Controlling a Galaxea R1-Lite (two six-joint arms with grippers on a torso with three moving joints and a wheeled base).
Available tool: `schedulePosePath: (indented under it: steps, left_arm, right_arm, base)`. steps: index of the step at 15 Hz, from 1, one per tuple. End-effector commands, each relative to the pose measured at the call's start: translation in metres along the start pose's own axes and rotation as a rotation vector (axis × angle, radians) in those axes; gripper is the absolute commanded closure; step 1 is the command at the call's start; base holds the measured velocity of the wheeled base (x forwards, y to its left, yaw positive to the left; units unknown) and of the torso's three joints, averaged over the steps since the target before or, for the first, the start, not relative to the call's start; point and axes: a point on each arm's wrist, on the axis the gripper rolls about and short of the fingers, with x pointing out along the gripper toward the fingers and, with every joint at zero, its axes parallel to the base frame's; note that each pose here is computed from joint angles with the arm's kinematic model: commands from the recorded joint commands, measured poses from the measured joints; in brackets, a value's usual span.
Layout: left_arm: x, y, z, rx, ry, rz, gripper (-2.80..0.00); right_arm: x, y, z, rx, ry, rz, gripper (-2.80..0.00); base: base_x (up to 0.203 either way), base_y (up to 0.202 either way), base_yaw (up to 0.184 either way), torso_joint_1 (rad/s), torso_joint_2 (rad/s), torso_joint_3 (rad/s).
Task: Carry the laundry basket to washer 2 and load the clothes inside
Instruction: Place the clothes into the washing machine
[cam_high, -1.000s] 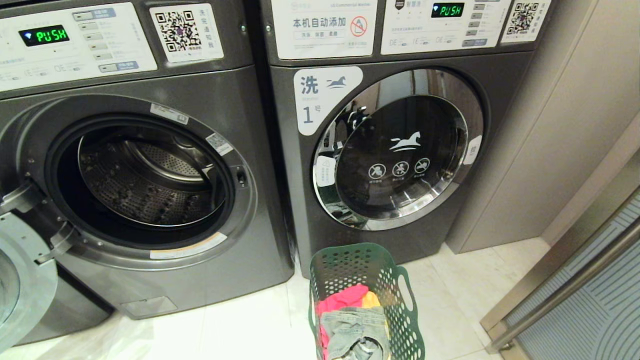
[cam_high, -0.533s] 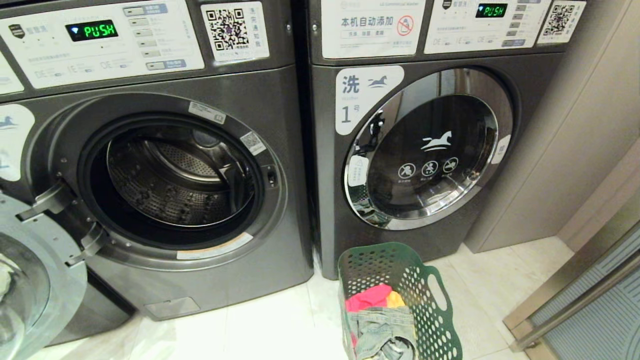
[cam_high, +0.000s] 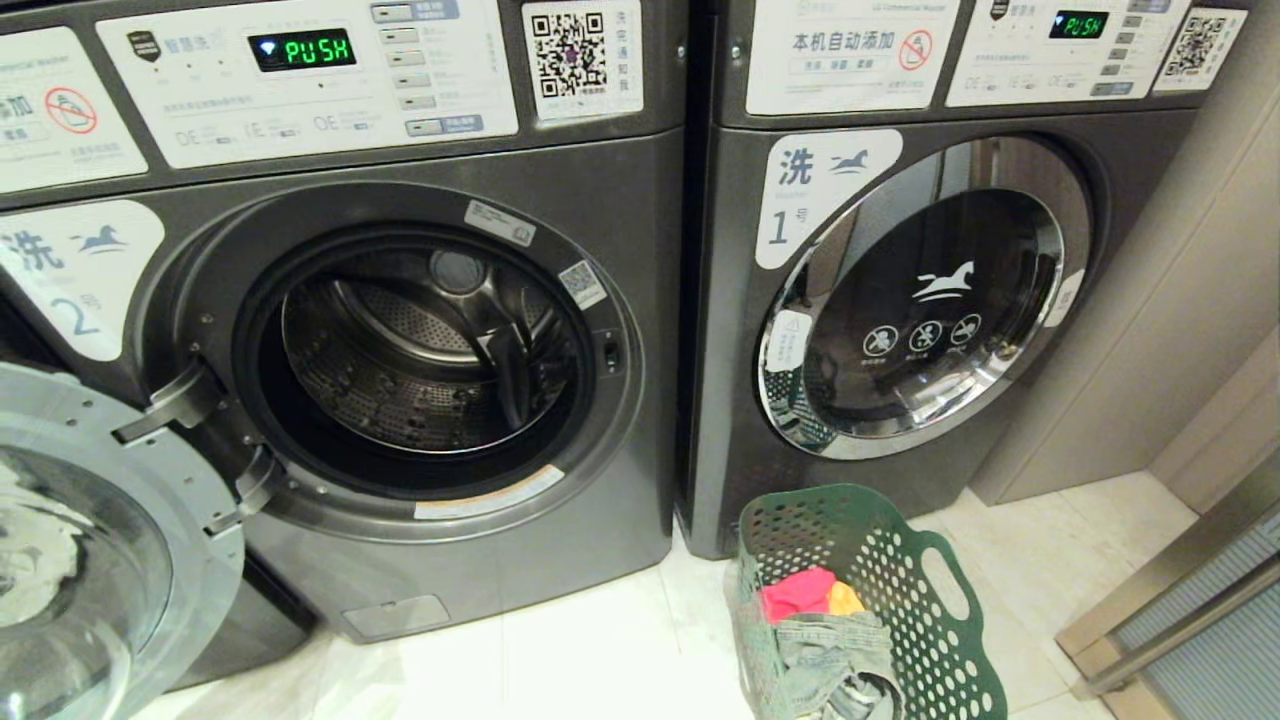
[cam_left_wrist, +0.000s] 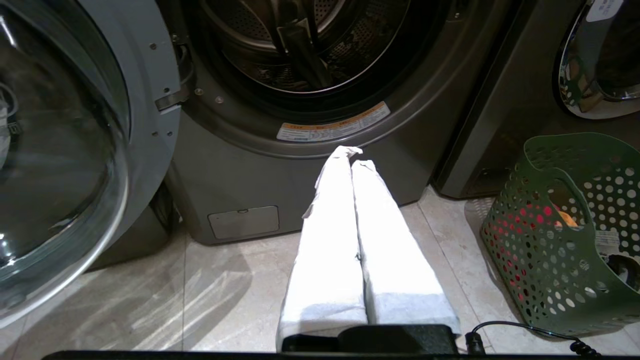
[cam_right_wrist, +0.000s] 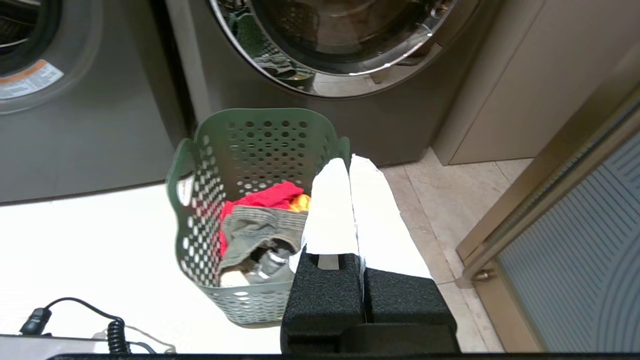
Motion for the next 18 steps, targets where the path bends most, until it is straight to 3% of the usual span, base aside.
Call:
schedulePosePath:
  steps: [1, 11, 18]
  left_arm:
    - [0.0008, 0.0, -0.0029, -0.001, 0.011, 0.002, 0.0]
    - [0.0007, 0.0, -0.0029, 0.0, 0.01, 0.002, 0.0]
    - [0.0007, 0.0, -0.0028, 0.001, 0.008, 0.002, 0.0]
  right_arm:
    - [-0.0001, 0.0, 0.0, -0.002, -0.001, 0.001, 0.0]
    - [-0.0001, 0.0, 0.0, -0.005, -0.001, 0.002, 0.0]
    - [-0.0001, 0.0, 0.0, -0.005, -0.001, 0.002, 0.0]
  base:
    - [0.0, 0.095, 0.0, 0.002, 0.0, 0.001]
    - [0.0, 0.0, 0.0, 0.0, 0.0, 0.0]
    - [0.002, -0.009, 0.164, 0.002, 0.0, 0.002]
